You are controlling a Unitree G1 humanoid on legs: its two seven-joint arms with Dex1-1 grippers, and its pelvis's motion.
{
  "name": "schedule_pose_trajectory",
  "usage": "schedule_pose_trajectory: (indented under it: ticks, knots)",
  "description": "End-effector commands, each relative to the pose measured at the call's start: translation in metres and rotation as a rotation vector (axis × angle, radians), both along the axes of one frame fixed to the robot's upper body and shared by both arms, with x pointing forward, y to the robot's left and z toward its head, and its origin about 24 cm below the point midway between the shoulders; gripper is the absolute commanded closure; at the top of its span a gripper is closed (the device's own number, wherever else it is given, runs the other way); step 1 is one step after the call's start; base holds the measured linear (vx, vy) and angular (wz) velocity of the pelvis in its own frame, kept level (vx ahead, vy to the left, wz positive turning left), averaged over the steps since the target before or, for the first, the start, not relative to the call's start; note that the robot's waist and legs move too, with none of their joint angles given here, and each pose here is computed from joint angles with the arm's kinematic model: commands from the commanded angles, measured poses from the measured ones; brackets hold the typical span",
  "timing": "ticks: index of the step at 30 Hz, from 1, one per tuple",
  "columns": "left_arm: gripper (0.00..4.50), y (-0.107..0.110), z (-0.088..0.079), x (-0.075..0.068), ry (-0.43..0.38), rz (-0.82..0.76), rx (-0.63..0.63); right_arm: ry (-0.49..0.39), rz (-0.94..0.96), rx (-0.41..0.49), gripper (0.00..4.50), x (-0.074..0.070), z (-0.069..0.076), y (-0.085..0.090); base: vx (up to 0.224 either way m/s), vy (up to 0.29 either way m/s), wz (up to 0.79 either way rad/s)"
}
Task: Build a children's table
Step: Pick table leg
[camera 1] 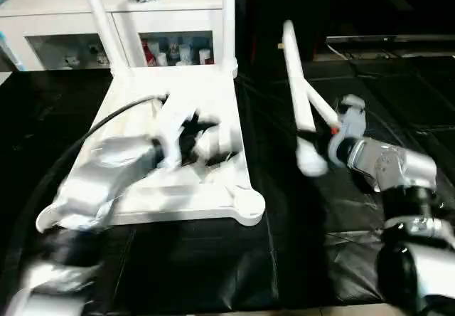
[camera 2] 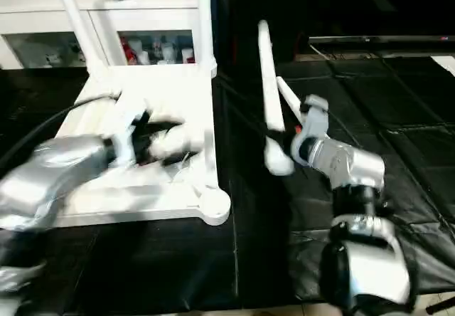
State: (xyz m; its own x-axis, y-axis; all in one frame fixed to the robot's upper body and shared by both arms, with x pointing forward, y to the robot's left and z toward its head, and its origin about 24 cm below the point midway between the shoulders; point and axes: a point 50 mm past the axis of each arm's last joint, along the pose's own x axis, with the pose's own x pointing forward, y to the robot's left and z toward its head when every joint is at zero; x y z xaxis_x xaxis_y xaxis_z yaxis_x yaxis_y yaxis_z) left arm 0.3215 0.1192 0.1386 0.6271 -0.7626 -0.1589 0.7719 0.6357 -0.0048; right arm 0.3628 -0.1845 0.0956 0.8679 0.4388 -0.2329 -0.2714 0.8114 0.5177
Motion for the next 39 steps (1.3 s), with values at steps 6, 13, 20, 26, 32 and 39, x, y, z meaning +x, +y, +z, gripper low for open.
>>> schedule_pose_trajectory:
  ticks: [6, 13, 20, 26, 32, 39]
  knots:
    - [0.0, -0.009, 0.026, 0.025, -0.003, 0.18, -0.25, -0.215, 0.24, 0.241, 2.63, -0.017, 0.027, 0.025, 0.0, 0.0, 0.0]
    - [0.0, -0.033, 0.045, 0.031, 0.098, 0.117, -0.512, -0.328, 0.464, 0.405, 2.63, -0.042, 0.038, 0.044, 0.0, 0.0, 0.0]
    - [0.0, -0.05, 0.055, 0.026, 0.162, 0.015, -0.631, -0.335, 0.564, 0.415, 2.63, -0.055, 0.038, 0.052, 0.0, 0.0, 0.0]
    - [0.0, -0.057, 0.058, 0.017, 0.203, -0.067, -0.691, -0.348, 0.586, 0.383, 2.63, -0.06, 0.038, 0.054, 0.0, 0.0, 0.0]
    - [0.0, -0.062, 0.05, 0.018, 0.196, 0.0, -0.582, -0.393, 0.536, 0.181, 2.63, -0.053, 0.039, 0.068, 0.0, 0.0, 0.0]
    - [0.61, -0.063, 0.045, 0.033, 0.182, 0.314, -0.541, -0.466, 0.432, -0.121, 2.63, -0.044, 0.036, 0.086, 0.0, 0.0, 0.0]
